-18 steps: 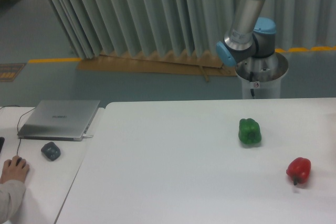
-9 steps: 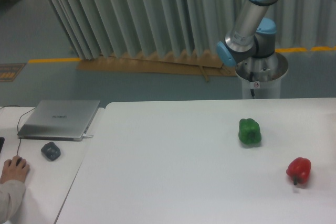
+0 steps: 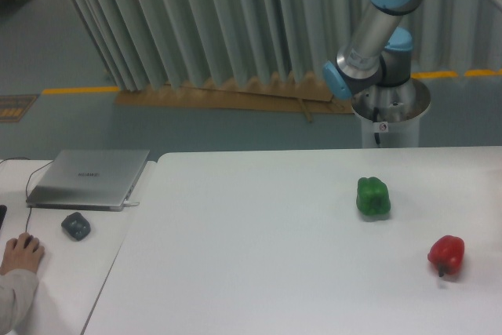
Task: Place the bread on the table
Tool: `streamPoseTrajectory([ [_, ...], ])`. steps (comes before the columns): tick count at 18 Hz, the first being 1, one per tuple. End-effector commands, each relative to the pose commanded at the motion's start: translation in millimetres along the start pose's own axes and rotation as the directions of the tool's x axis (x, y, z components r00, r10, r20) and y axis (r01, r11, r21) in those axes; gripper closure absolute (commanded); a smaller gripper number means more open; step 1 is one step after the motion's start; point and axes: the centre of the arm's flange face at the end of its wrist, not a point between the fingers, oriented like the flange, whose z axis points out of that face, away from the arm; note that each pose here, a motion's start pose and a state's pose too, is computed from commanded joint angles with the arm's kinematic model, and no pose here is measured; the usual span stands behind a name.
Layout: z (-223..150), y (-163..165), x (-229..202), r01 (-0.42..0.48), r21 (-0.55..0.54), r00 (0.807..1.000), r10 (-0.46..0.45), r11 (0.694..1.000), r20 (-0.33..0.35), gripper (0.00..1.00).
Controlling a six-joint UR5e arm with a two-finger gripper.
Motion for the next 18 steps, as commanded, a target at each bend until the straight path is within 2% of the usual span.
streamPoseTrajectory([
  [2, 3, -1, -3, -0.001, 0.0, 1.0, 0.001, 1.0, 0.002, 0.0],
  [4, 0, -1, -13, -0.006, 0.007, 0.999, 0.006, 1.0, 0.036, 0.0],
  [7, 11, -11, -10, -0.007, 0.004, 1.0, 0.007, 1.0, 0.026, 0.0],
  [17, 25, -14, -8, -0.012, -0.003, 1.0, 0.012, 1.0, 0.005, 0.0],
  [18, 26, -15, -8, -0.01, -0.003, 1.0, 0.01, 1.0, 0.004, 0.14],
])
